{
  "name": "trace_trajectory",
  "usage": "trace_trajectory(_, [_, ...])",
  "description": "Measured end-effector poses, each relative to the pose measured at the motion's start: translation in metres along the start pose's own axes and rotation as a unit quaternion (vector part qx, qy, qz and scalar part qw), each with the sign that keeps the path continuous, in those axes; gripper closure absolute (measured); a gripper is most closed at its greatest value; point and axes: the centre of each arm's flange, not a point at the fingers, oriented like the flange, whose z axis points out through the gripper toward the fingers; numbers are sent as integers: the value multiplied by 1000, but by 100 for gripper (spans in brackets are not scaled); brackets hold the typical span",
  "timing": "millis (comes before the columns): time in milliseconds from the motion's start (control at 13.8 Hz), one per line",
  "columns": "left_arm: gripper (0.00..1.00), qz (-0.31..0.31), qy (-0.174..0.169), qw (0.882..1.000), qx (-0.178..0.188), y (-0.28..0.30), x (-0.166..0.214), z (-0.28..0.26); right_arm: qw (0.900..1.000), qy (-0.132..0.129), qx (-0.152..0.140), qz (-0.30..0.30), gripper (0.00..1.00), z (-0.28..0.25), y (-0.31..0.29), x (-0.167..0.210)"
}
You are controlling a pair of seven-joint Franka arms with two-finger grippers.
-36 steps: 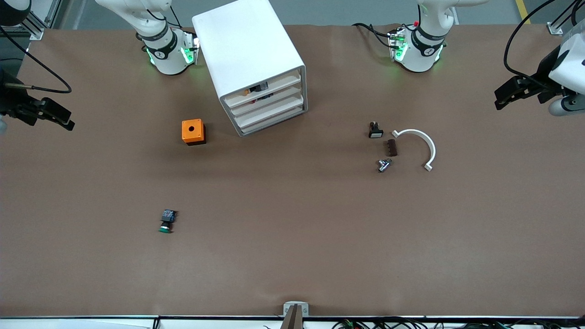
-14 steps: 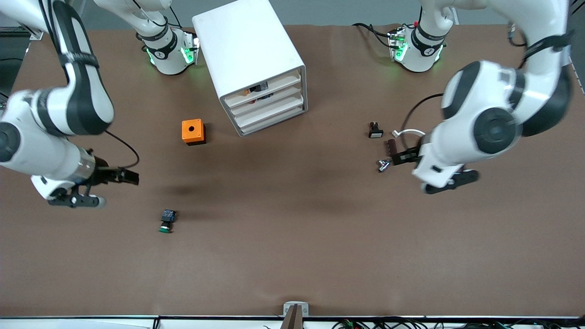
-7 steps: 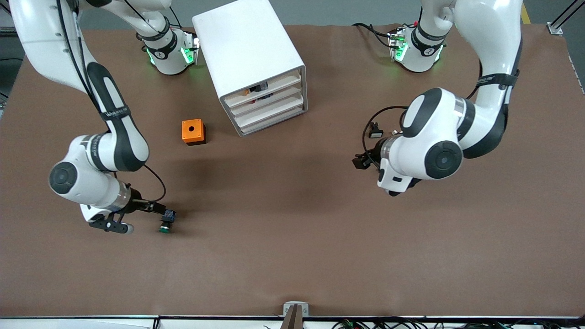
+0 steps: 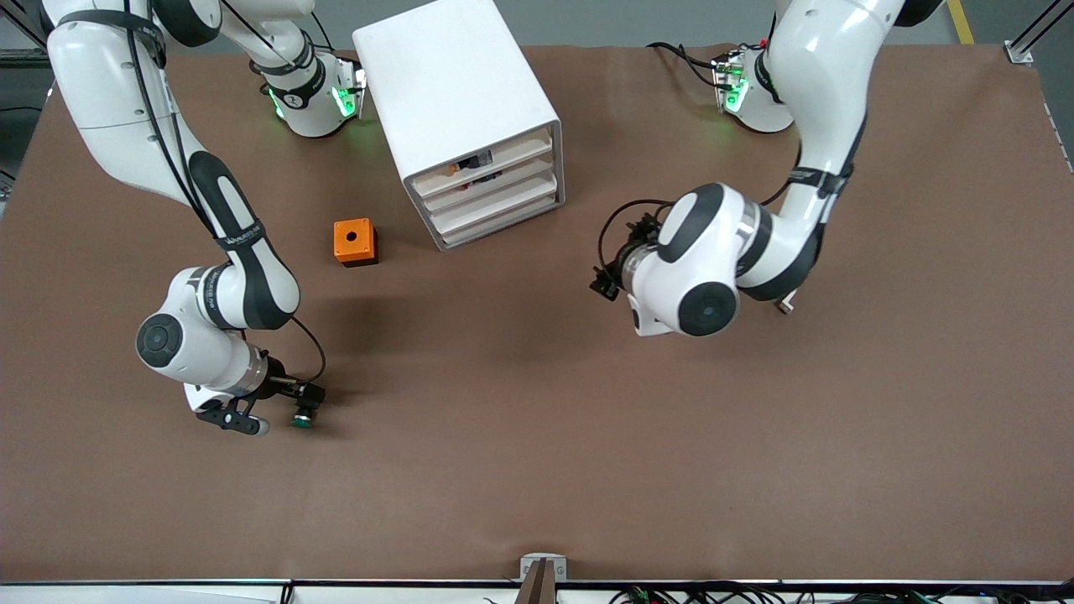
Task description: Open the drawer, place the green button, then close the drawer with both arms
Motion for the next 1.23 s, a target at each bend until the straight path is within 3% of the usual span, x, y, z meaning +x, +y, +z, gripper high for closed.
trace_trajectory(290, [0, -119, -27, 991, 52, 23, -16, 66, 1000, -1, 0, 20, 56, 6, -10, -3])
trace_trajectory(798, [0, -240, -160, 949, 124, 52, 2, 124, 999, -4, -2, 46, 58, 1, -9, 0])
trace_trajectory(1233, [7, -319, -249, 894, 189, 69, -4, 171, 993, -52, 15, 102, 58, -30, -20, -1])
